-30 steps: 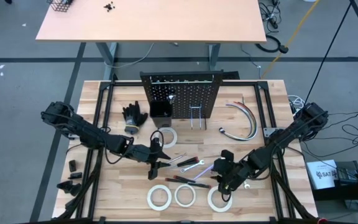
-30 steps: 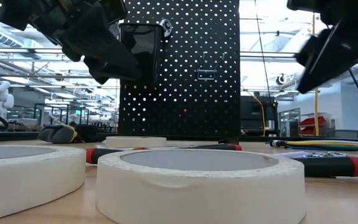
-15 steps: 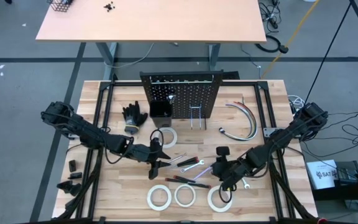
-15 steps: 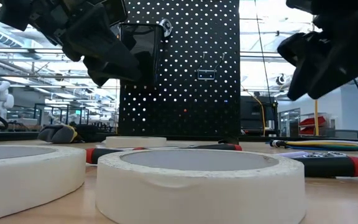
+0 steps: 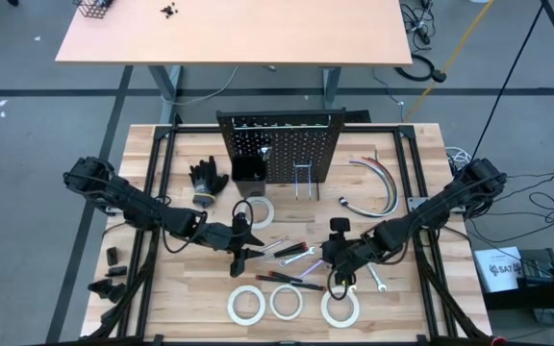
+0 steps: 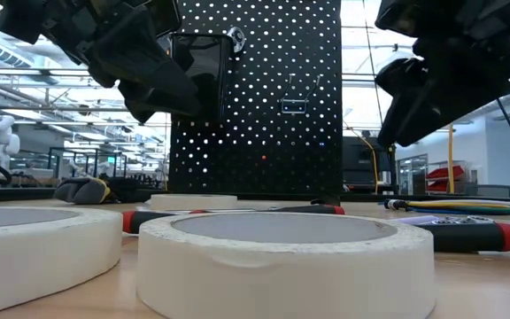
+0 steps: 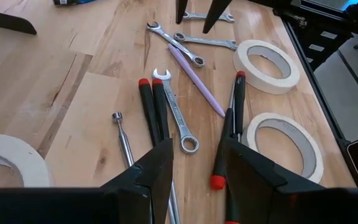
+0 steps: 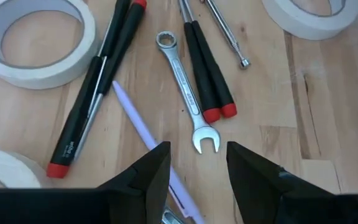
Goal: Hang tools onto peg board
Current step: Put the purple pen into the black bin on the peg board
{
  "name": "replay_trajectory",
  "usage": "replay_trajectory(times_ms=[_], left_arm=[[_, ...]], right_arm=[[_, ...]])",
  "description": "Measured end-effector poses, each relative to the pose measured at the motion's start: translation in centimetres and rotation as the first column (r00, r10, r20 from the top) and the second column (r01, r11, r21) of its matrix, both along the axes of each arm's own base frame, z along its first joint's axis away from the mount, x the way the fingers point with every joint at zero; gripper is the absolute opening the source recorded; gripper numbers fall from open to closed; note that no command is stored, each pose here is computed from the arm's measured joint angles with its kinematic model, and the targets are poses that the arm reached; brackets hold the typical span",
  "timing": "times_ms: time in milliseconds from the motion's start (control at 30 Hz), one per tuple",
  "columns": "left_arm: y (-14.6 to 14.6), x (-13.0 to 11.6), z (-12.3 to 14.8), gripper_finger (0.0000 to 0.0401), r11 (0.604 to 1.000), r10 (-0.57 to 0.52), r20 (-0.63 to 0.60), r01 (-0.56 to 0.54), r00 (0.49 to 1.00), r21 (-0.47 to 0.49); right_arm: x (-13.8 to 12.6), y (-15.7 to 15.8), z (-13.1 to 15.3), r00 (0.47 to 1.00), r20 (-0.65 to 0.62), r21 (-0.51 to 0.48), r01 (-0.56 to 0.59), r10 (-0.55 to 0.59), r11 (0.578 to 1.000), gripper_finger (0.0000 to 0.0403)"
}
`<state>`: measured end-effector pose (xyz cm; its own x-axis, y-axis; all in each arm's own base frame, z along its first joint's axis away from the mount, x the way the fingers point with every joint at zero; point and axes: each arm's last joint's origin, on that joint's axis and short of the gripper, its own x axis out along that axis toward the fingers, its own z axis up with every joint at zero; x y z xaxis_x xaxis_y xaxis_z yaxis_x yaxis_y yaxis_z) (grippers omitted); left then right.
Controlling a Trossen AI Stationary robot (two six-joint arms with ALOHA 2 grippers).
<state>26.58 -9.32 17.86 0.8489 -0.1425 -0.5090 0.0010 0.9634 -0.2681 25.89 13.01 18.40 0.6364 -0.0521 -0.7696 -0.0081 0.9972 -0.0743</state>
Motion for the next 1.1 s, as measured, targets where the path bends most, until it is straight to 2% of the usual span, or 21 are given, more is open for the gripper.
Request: replay_trajectory(times_ms=[233,800,1100], left_arm=[[-0.1,0.0,0.0,0.0141,1.0,-0.003,-0.003,0.003,1.0,0.001],[-0.1,-0.1,-0.1,0.0141,1.0,-0.003,-0.007,0.003,1.0,0.004],[-0.1,-0.1,-0.1,0.0141,1.0,0.01,-0.009,-0.01,1.0,-0.019]], right_arm=[[0.6,0.5,-0.6,1.0,0.004,0.047,-0.027,0.027,0.999,0.015],[1.0,0.7,-2.7,0.998,-0.062,0.016,-0.027,0.028,1.0,0.015],[1.1,0.8,-2.8,0.998,-0.06,0.029,-0.009,0.011,1.0,0.015]])
